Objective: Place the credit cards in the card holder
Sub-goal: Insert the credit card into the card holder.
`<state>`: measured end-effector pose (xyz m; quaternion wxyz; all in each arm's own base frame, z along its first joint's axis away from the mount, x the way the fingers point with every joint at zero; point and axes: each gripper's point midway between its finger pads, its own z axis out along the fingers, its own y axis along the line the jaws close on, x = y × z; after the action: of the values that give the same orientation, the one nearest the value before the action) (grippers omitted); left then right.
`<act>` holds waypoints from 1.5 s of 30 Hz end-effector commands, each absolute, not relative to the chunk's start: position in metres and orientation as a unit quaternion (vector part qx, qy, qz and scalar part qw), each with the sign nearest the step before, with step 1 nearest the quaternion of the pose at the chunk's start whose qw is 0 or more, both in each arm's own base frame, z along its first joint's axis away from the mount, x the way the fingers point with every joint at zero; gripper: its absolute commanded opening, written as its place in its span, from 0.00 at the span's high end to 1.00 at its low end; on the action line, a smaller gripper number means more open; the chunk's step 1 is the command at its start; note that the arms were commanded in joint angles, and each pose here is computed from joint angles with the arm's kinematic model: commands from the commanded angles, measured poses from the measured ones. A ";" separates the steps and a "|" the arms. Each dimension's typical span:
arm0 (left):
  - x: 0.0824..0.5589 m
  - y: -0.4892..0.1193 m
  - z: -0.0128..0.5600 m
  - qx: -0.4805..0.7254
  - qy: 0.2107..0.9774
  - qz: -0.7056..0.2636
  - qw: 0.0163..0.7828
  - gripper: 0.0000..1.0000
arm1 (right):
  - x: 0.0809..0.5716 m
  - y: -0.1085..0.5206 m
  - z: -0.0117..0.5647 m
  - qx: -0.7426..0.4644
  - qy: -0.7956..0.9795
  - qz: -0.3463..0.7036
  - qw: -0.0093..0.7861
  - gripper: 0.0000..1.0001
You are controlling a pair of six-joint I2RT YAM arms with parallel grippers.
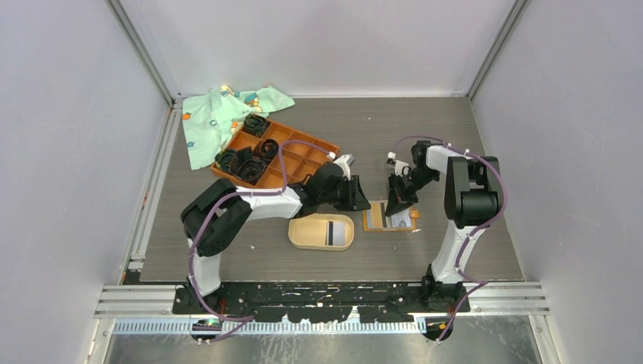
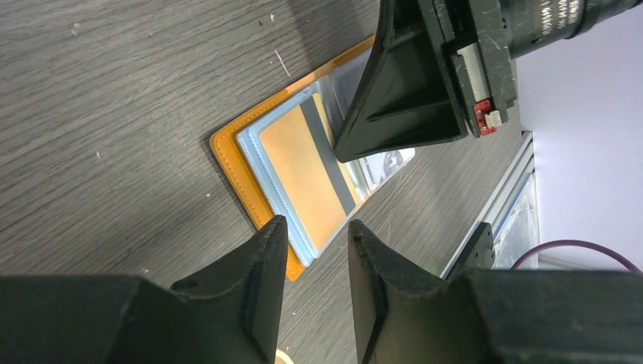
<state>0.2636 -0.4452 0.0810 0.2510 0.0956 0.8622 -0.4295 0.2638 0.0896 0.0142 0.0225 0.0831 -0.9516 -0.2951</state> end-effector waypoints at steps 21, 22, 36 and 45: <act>0.266 -0.484 0.075 0.070 0.850 -0.474 0.216 0.64 | 0.267 0.095 0.023 0.105 -0.943 -0.315 0.020 0.89; 0.266 -0.483 0.073 0.068 0.852 -0.473 0.216 0.65 | 0.267 0.096 0.026 0.107 -0.940 -0.323 0.020 0.89; 0.268 -0.476 0.060 0.051 0.862 -0.454 0.219 0.62 | 0.274 0.099 0.056 0.108 -0.920 -0.374 -0.032 0.86; 0.267 -0.474 0.065 0.050 0.860 -0.458 0.221 0.61 | 0.273 0.099 0.041 0.099 -0.928 -0.360 -0.012 0.86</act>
<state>0.2628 -0.4694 0.0485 0.2000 0.0476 0.8726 -0.4431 0.2676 0.0944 0.0362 0.0000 0.0936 -0.9273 -0.3623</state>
